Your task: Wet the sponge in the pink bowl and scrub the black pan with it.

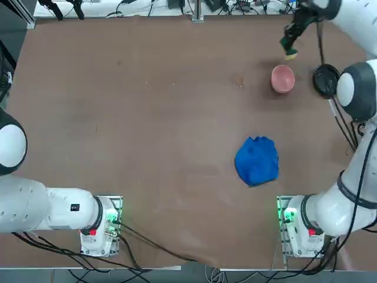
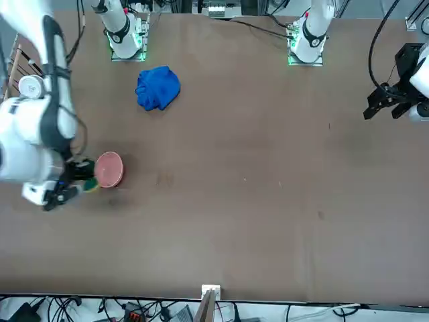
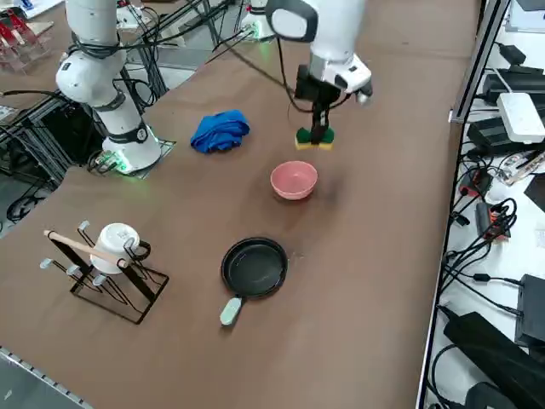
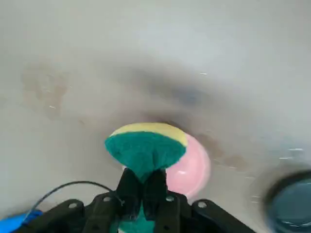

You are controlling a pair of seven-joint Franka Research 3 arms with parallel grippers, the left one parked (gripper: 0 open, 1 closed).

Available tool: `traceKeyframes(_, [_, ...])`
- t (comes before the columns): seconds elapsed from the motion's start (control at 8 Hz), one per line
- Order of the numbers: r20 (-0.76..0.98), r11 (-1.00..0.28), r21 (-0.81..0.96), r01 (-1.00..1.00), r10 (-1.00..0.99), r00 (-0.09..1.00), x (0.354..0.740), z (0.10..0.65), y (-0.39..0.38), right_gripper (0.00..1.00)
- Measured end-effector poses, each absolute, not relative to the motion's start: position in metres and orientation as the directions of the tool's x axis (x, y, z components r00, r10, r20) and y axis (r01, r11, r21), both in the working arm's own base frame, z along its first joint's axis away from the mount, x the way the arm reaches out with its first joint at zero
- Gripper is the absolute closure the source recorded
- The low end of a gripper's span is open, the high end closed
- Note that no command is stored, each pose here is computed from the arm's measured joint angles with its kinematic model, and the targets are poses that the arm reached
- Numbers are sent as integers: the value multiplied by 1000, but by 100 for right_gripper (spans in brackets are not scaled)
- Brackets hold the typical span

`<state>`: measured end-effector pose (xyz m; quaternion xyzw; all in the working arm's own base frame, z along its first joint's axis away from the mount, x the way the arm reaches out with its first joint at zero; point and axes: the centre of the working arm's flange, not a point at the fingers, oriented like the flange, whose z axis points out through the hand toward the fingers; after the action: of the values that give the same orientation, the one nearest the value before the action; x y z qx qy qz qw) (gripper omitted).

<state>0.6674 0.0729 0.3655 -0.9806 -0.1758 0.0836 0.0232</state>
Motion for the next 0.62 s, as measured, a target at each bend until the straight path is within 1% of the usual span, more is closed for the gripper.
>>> traceKeyframes(0.38, [-142, -968, -20, 251, 252, 957, 634, 324, 194, 94])
traceKeyframes(0.62, [-90, -983, 12, 181, 180, 980, 604, 276, 241, 94])
